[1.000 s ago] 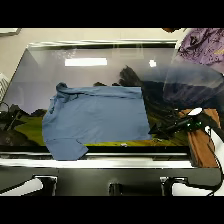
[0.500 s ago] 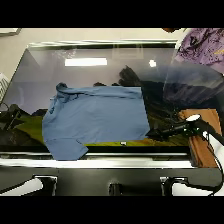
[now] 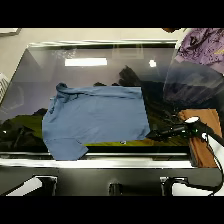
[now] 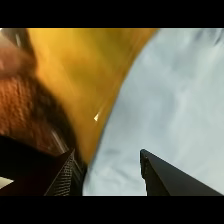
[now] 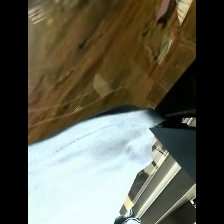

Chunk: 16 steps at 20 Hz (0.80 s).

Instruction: Fold the clothes and pants, and hang the long-sleeved shirts on hangers.

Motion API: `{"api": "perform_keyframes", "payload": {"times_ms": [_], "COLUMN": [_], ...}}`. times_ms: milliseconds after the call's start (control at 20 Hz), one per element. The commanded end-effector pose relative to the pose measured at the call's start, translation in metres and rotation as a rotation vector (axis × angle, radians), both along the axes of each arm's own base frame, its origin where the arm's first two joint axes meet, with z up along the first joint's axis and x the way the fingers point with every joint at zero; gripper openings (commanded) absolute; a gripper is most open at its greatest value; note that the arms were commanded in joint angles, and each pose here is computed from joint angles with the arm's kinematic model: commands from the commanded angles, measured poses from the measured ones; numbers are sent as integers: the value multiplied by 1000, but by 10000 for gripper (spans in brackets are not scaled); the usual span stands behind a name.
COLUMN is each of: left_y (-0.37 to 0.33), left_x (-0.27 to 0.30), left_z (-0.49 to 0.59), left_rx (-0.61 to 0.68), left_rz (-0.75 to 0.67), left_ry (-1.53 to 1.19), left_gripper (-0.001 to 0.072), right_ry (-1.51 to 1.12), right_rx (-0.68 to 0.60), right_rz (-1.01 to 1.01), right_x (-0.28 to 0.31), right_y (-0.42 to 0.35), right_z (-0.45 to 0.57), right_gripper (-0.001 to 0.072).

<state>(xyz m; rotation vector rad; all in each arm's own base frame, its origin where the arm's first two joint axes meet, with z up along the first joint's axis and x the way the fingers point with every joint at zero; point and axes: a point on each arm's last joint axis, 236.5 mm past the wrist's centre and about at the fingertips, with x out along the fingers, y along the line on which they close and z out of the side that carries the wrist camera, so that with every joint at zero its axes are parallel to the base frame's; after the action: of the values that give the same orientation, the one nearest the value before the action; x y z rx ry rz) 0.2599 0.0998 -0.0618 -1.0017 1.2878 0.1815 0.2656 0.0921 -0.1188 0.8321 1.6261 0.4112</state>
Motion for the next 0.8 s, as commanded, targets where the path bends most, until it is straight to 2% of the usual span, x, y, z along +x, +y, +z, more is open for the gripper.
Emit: {"api": "perform_keyframes", "payload": {"times_ms": [0,750], "left_y": [-23,-61], "left_x": [-11,-23], "left_z": [-19,-39], "left_rx": [-64,-111], "left_rz": [10,-102], "left_ry": [-18,36], "left_gripper": [474,468], "right_ry": [-11,-118], "right_rx": [-5,-39], "right_rz": [0,-13], "right_x": [2,18], "right_y": [-1,-5], "right_z": [-1,15], "right_gripper": [32,32]}}
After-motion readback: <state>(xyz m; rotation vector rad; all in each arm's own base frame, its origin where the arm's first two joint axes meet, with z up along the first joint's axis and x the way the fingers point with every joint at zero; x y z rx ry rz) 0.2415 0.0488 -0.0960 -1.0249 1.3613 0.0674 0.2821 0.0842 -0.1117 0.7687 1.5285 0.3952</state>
